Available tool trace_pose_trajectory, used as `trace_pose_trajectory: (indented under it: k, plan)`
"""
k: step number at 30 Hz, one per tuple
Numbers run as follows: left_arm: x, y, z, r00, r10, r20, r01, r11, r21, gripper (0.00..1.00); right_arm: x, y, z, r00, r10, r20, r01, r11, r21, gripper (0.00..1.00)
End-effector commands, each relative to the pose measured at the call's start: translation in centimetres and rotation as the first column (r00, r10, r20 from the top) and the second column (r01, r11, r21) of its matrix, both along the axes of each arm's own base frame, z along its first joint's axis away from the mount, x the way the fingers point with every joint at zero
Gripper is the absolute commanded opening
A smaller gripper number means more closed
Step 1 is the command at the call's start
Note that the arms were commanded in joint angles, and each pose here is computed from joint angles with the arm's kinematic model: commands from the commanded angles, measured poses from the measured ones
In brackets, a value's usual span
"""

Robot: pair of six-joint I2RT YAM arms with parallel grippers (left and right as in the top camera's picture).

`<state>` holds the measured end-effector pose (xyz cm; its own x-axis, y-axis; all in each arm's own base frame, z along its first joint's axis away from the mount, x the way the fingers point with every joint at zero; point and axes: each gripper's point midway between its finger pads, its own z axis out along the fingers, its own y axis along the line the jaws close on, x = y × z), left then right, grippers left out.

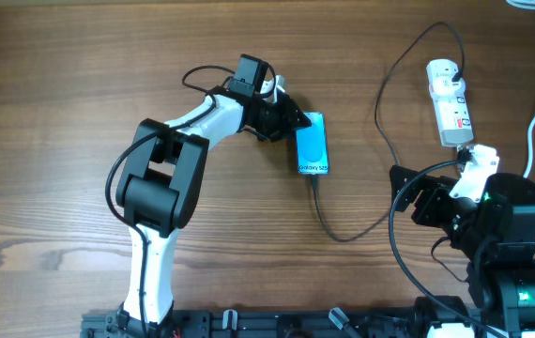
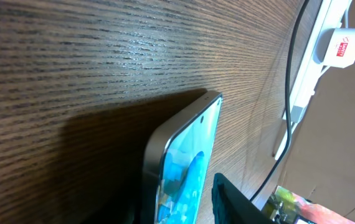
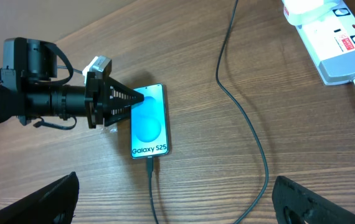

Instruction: Plug charger to phone and switch on socket

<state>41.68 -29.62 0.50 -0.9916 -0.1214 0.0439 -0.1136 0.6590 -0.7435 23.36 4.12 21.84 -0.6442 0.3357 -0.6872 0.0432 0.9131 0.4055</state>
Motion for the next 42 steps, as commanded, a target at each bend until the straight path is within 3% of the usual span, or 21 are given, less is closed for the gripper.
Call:
trace_pose_trajectory:
  k: [1,10,13,16,18,21,23,26,29,31,32,36,37,42]
  plan:
    - [-1.8,5.1,-8.3,0.99,0.102,-0.098,-0.074,0.964,0.257,0.35,-0.1,-0.2,-0.2,1.0,-0.004,-0.005,0.004,1.0,-0.017,1.0]
    - [-1.7,8.3,-8.1,0.972,0.169,-0.162,-0.119,0.952,0.281,0.34,-0.1,-0.2,-0.2,1.0,-0.022,-0.013,0.022,1.0,0.004,1.0]
    - [-0.7,10.5,-4.1,0.98,0.165,-0.106,-0.131,0.953,0.272,0.28,0.0,-0.3,-0.1,0.999,-0.046,-0.016,0.046,0.999,0.029,1.0]
    - [0.1,15.9,4.5,0.974,0.226,0.03,-0.223,0.917,0.332,0.27,0.3,-0.5,0.0,0.997,-0.076,-0.016,0.077,0.996,0.049,1.0]
    - [-1.5,19.6,9.2,0.962,0.25,0.108,-0.272,0.859,0.435,0.27,0.5,-0.8,-0.3,0.995,-0.092,-0.026,0.093,0.995,0.036,0.97]
    - [-7.2,24.3,18.1,0.926,0.265,0.269,-0.376,0.725,0.577,0.21,1.6,-0.9,-0.8,0.994,-0.103,-0.047,0.105,0.994,0.043,0.91]
    - [-10.9,25.8,22.7,0.889,0.256,0.379,-0.446,0.667,0.597,0.2,3.0,-0.8,-1.5,0.984,-0.152,-0.09,0.161,0.982,0.102,0.88]
    - [-16.8,28.8,27.9,0.805,0.27,0.528,-0.574,0.579,0.579,0.22,5.3,-0.8,-3.5,0.971,-0.18,-0.158,0.2,0.972,0.123,0.69]
    - [-23.4,30.8,30.8,0.722,0.309,0.619,-0.668,0.544,0.508,0.39,7.1,-2.4,-4.3,0.936,-0.278,-0.218,0.311,0.94,0.139,0.37]
    - [-26.3,31.3,31.7,0.678,0.316,0.663,-0.701,0.55,0.454,0.47,8.4,-4.8,-2.9,0.909,-0.352,-0.224,0.388,0.911,0.143,0.05]
    - [-27.5,31.5,32.3,0.646,0.322,0.692,-0.722,0.553,0.416,0.49,8.8,-6.5,-2.3,0.888,-0.395,-0.235,0.433,0.89,0.14,0.05]
    - [-29.8,31.9,32.9,0.596,0.329,0.733,-0.749,0.558,0.358,0.79,10.8,-13.0,-1.8,0.79,-0.518,-0.327,0.574,0.812,0.102,0.05]
    - [-29.9,31.9,32.7,0.603,0.325,0.729,-0.745,0.555,0.369,0.98,11.6,-14.2,-2.2,0.766,-0.534,-0.359,0.598,0.796,0.092,0.05]
    - [-30.0,32.2,32.5,0.608,0.324,0.725,-0.747,0.543,0.384,1.0,17.3,-17.0,-7.6,0.701,-0.541,-0.466,0.639,0.766,0.072,0.05]
